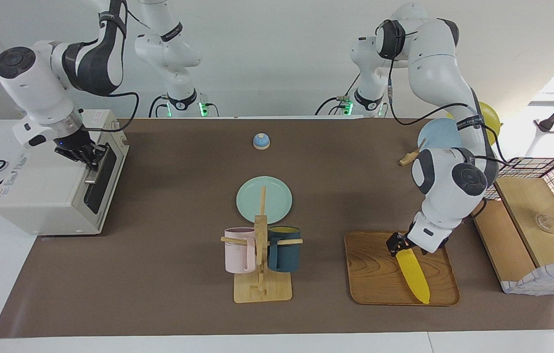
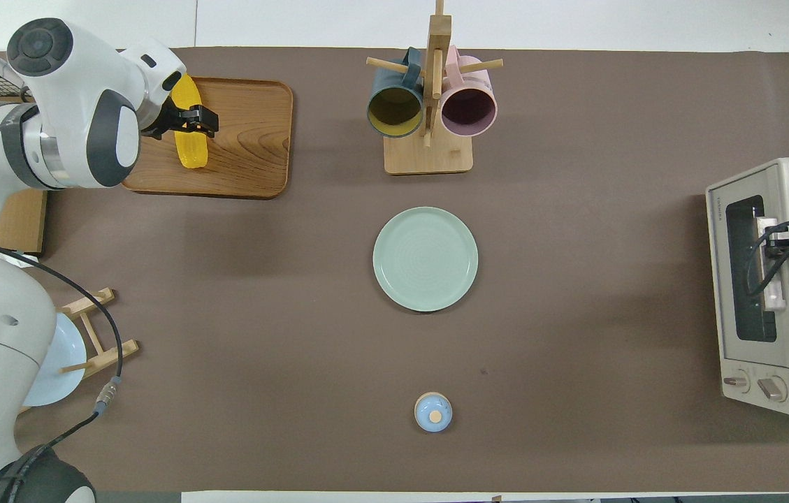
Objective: Put corn in oven
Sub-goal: 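Reach the left gripper to the yellow corn on the tray and grasp it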
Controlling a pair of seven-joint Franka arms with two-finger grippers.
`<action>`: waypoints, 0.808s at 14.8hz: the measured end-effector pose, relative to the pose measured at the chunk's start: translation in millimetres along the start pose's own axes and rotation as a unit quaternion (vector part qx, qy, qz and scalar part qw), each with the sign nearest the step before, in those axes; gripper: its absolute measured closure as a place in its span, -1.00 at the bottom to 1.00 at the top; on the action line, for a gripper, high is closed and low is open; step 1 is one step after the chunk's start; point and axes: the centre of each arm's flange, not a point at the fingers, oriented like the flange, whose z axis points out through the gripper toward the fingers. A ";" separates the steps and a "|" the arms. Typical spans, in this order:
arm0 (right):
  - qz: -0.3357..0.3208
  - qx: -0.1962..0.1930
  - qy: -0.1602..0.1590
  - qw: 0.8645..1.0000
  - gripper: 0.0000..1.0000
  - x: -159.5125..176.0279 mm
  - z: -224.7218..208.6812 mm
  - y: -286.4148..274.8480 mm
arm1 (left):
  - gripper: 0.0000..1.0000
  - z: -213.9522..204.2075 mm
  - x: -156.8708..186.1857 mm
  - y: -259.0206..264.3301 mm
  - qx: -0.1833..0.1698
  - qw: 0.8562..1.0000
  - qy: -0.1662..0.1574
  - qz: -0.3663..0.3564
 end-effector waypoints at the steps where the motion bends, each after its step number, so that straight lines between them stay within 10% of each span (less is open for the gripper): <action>1: 0.000 0.000 0.001 1.000 0.98 -0.2 0.4 -0.1 | -1.00 5.3 0.8 -1.5 0.001 1.000 0.002 0.001; 7: 0.003 0.004 0.009 1.000 0.98 -2.9 2.1 -4.8 | -0.99 31.2 13.9 0.9 0.003 1.000 0.005 0.006; 12: -0.008 0.019 0.014 1.000 0.98 -5.4 18.8 -59.7 | -0.59 29.3 15.9 -2.9 0.003 1.000 0.007 0.022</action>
